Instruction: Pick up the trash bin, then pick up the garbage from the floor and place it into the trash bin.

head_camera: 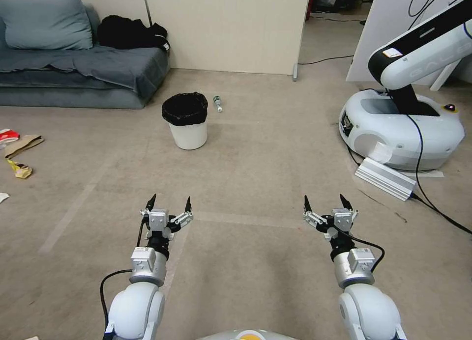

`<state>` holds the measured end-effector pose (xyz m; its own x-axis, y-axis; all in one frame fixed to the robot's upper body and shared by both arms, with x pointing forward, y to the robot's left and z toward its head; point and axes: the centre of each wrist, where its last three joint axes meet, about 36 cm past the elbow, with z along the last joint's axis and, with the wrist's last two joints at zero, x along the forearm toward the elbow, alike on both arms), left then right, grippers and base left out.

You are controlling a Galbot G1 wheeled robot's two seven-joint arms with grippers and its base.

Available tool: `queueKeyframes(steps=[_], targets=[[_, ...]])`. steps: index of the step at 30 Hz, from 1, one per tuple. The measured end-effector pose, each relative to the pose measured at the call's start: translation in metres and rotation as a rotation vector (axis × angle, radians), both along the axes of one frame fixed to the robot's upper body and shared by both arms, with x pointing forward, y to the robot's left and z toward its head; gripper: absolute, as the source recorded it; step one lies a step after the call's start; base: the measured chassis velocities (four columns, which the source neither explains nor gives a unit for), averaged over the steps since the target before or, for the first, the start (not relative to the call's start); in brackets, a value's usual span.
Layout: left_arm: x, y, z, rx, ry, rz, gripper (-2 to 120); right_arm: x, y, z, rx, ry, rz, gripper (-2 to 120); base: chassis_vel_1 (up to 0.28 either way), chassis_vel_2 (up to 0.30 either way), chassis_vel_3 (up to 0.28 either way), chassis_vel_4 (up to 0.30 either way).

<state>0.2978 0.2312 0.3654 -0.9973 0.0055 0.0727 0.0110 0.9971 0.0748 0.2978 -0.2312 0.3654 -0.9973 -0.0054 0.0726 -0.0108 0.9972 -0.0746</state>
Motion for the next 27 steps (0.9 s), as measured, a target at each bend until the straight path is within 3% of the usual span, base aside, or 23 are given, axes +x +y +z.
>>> queueKeyframes(steps=[12,22,27], targets=[[0.000,0.000,0.003,0.001,-0.001,0.002,100,-0.002,0.001,0.001,0.001,0.001,0.000,100,0.000,0.000,0.000,0.000],[-0.015,0.002,0.056,0.024,0.022,0.072,100,-0.038,0.012,0.041,0.014,-0.032,-0.018,100,0.000,0.000,0.000,0.000],[-0.032,0.003,0.097,0.046,0.061,0.139,100,-0.066,0.017,0.077,0.019,-0.061,-0.040,100,0.000,0.000,0.000,0.000]])
